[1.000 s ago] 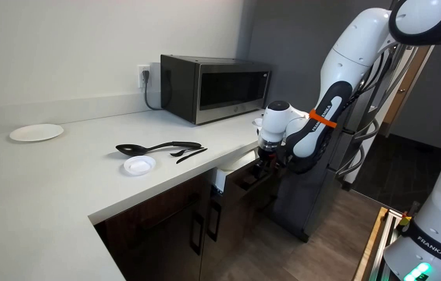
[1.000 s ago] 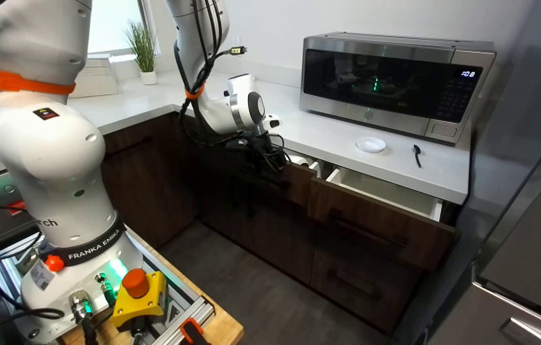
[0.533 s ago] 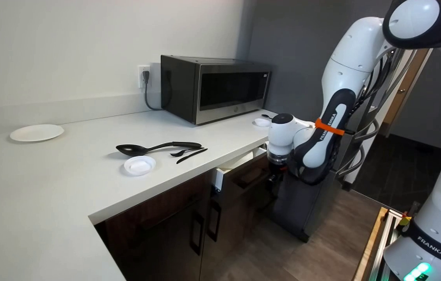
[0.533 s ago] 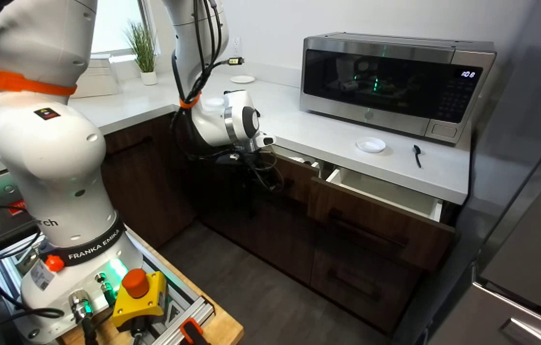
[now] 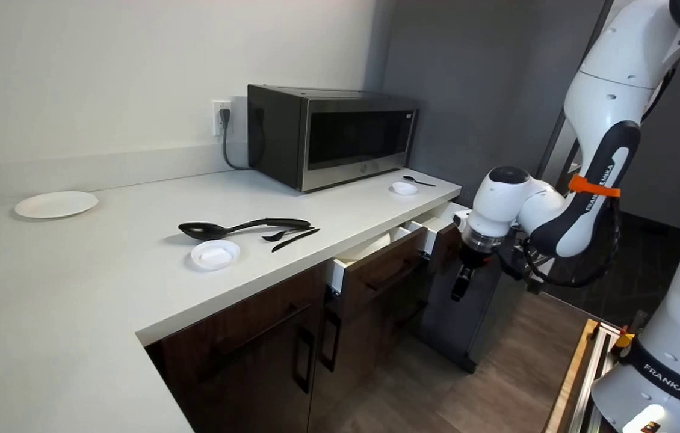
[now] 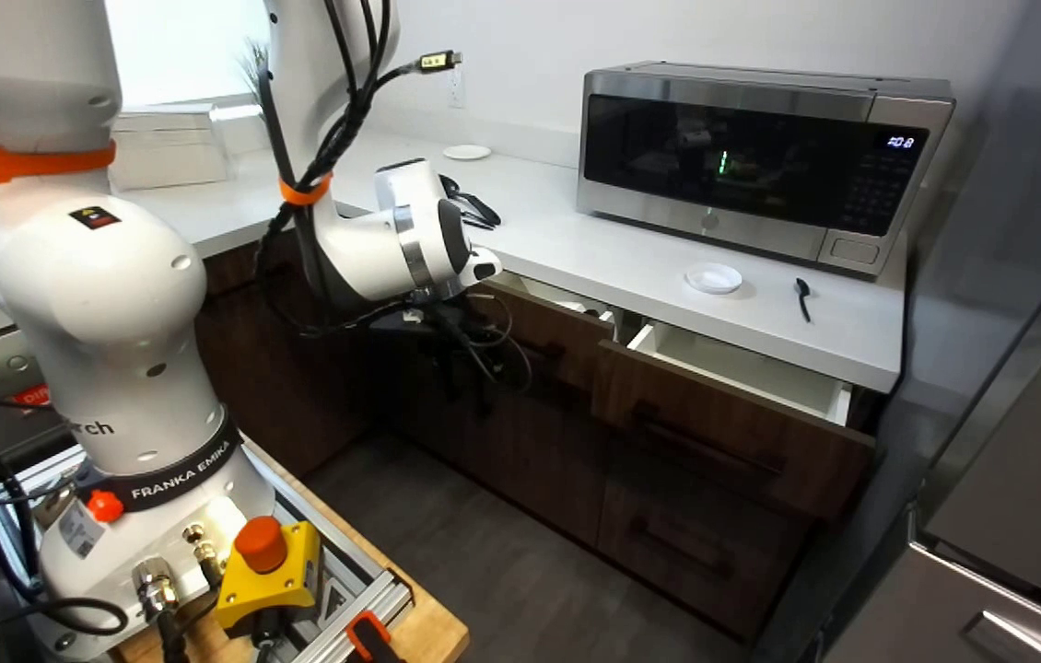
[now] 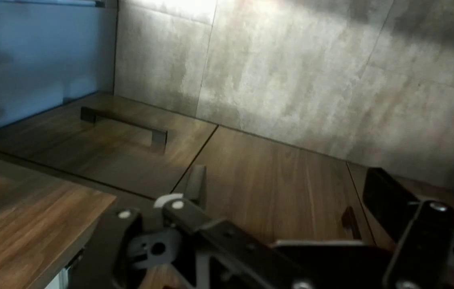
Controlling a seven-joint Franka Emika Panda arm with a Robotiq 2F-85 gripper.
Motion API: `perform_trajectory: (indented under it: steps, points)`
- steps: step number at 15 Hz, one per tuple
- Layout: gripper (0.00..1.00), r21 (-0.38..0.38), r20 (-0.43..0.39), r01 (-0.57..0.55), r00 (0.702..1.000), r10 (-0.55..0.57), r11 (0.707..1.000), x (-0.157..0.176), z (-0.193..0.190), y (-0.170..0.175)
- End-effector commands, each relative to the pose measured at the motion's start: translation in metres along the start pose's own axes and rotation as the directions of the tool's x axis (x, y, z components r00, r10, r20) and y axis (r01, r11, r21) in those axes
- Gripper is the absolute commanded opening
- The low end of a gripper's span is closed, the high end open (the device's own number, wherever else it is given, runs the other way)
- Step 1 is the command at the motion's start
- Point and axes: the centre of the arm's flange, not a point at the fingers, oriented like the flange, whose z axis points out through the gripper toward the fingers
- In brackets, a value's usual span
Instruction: Close the middle drawer
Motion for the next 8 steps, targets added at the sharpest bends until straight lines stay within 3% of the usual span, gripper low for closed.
perform_trajectory:
  steps: [1,4,8]
  points:
    - [1.0,0.01,-0.035,-0.034,0.999,0.034,0.999,0.002,-0.006,0.004]
    - [1.0,0.011,-0.059,-0.077,0.995,0.078,0.997,0.005,-0.011,0.009]
    - [1.0,0.122,-0.212,-0.114,0.967,0.138,0.986,0.032,0.012,0.0]
